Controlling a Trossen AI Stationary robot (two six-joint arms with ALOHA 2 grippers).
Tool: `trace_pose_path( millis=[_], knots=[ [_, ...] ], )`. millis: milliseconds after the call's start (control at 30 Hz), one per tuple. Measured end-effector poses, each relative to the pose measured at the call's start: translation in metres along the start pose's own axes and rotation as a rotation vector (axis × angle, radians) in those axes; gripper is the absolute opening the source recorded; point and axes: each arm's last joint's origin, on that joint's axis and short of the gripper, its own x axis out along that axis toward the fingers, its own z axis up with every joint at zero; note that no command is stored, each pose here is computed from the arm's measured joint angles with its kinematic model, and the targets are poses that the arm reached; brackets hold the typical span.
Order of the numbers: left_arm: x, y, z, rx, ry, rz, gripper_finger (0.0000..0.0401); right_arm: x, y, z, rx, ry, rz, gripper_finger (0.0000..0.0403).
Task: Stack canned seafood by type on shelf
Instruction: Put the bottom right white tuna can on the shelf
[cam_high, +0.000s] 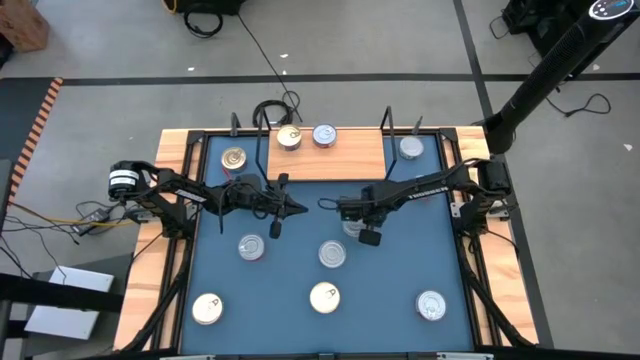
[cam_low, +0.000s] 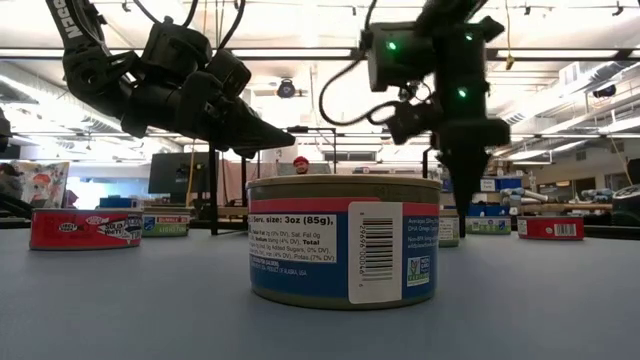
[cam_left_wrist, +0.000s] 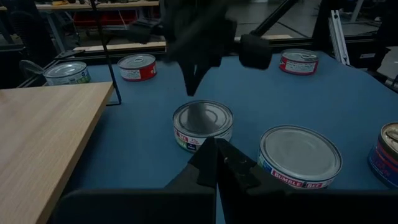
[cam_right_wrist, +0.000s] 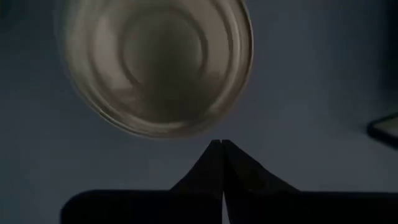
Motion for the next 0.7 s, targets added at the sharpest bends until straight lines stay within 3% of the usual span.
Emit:
trace_pose_path(
  millis=[100, 300, 467, 700],
  knots=[
    [0.000, 0.000, 0.000, 0.000, 0.000, 0.000, 0.0006, 0.008, 0.004, -0.007, 0.021, 0.016, -0.016, 0.0007],
    [0.000, 0.000, 0.000, 0.000, 0.000, 0.000, 0.0006, 0.017, 0.021, -0.007, 0.020, -0.065, 0.061, 0.0003],
    [0.000, 0.000, 0.000, 0.000, 0.000, 0.000, 0.0006, 0.014, 0.035, 0.000, 0.003, -0.182, 0.120, 0.0004],
    [0.000, 0.000, 0.000, 0.000, -0.001, 0.000, 0.0006, 0.007, 0.050, 0.002, -0.039, -0.243, 0.155, 0.0014]
  ],
)
